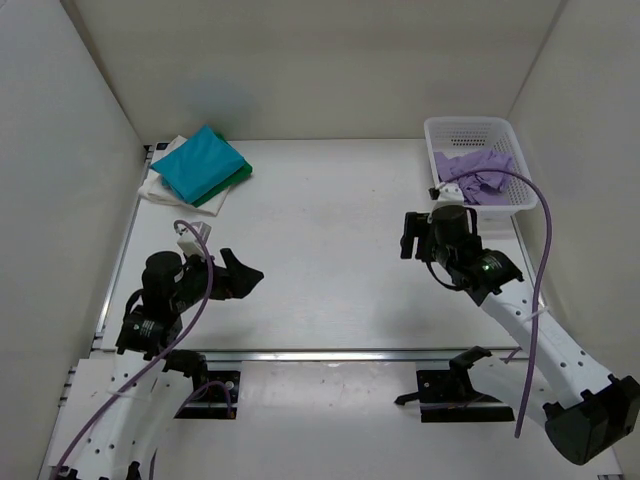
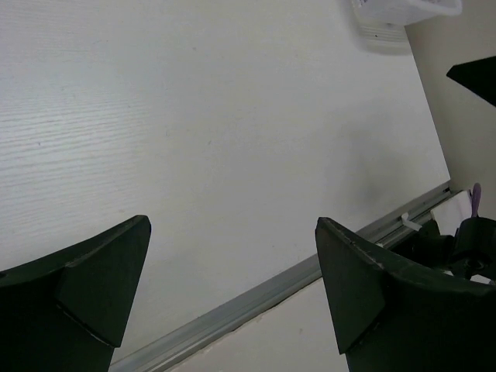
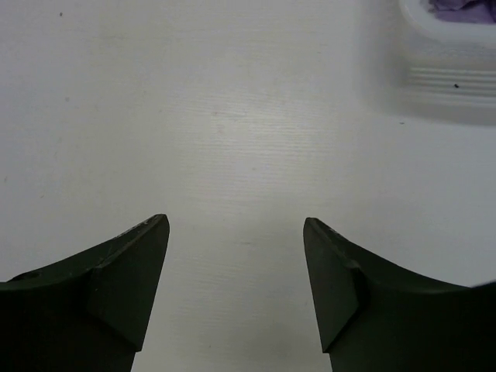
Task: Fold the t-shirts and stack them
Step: Grab crumpled tshirt from bin with the right arm
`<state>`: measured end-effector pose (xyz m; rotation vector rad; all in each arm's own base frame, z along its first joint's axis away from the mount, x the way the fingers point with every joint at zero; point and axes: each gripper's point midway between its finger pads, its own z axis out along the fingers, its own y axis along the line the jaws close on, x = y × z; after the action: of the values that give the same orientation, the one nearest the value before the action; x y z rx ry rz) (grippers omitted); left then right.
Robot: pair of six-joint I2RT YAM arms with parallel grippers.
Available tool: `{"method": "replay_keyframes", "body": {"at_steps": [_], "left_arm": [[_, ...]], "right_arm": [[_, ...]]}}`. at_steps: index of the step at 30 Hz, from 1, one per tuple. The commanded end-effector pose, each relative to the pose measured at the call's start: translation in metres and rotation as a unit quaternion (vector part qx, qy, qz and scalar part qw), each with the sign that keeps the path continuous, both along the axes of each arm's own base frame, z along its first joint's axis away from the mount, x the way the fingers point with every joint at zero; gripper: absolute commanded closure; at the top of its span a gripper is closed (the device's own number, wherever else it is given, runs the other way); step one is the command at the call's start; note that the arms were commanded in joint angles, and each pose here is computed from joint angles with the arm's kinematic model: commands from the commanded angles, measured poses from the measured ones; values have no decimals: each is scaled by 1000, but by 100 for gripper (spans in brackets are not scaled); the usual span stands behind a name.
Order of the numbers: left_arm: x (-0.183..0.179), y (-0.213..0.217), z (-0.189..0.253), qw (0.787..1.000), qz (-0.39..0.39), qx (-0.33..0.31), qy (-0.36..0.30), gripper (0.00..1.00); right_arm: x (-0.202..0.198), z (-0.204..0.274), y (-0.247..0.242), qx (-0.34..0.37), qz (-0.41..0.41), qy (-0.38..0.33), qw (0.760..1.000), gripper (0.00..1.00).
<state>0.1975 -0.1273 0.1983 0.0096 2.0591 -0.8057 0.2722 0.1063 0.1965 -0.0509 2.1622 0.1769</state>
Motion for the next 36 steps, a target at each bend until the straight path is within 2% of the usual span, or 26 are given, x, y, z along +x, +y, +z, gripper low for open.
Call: {"method": "replay_keyframes", "body": {"at_steps": [1,2,3,4,5,6,8,9,10,11,12,13,15,16,19,21,23,26,27,28,30,33,36], "left_arm": [[-2,-11,24,997,-41,-25,-59,1],[-2,-13,22,997,-43,-36,-55,2],[-3,-18,17,996,-51,-47,-49,1],[-1,-21,19,996,-53,-56,-46,1],[0,-23,17,996,-54,-60,-47,1],[-4,-27,12,995,-61,-71,-38,1],[-3,-28,9,994,-58,-78,-43,1],[-3,-28,9,994,-56,-85,-49,1],[-4,-29,10,993,-60,-91,-52,10],[-5,-29,11,992,-63,-95,-54,32],[-5,-29,9,992,-62,-96,-52,66],[-3,-27,5,993,-59,-88,-52,82],[-4,-26,3,995,-58,-70,-47,96],[-2,-25,2,995,-53,-65,-50,100],[-6,-27,4,994,-64,-67,-55,100],[-10,-31,0,993,-74,-77,-49,93],[-16,-37,-6,991,-93,-86,-39,80],[-21,-41,-7,989,-105,-91,-39,61],[-23,-39,-10,990,-104,-87,-32,59],[-23,-38,-5,990,-104,-81,-43,56],[-22,-35,-6,992,-99,-58,-45,51],[-22,-33,-4,993,-96,-49,-44,48],[-21,-34,-6,993,-98,-49,-40,48]], "right_arm": [[27,47,-8,19,-14,-48,999,34],[31,50,-11,17,-21,-48,998,40],[39,60,-17,16,-35,-55,998,53],[46,68,-23,16,-46,-63,997,60],[53,72,-29,12,-57,-65,996,76],[58,81,-35,7,-69,-76,995,88],[70,96,-45,3,-85,-93,992,99],[77,99,-52,2,-96,-92,991,100],[86,102,-56,2,-99,-95,991,100],[94,109,-65,2,-114,-104,988,100],[99,113,-66,8,-113,-112,987,100],[108,112,-72,5,-116,-108,987,99],[121,112,-80,0,-115,-108,987,95],[127,111,-83,-6,-120,-111,987,95],[147,110,-108,-40,-152,-131,979,94],[166,104,-136,-31,-189,-124,974,93],[180,93,-147,-2,-190,-106,976,85],[200,79,-168,0,-207,-93,974,74],[208,61,-169,-11,-205,-72,976,72],[212,63,-176,-17,-212,-73,974,69],[231,41,-189,-34,-215,-45,975,68],[245,3,-204,-35,-218,0,975,67],[257,-12,-215,-18,-213,-3,977,64]]}}
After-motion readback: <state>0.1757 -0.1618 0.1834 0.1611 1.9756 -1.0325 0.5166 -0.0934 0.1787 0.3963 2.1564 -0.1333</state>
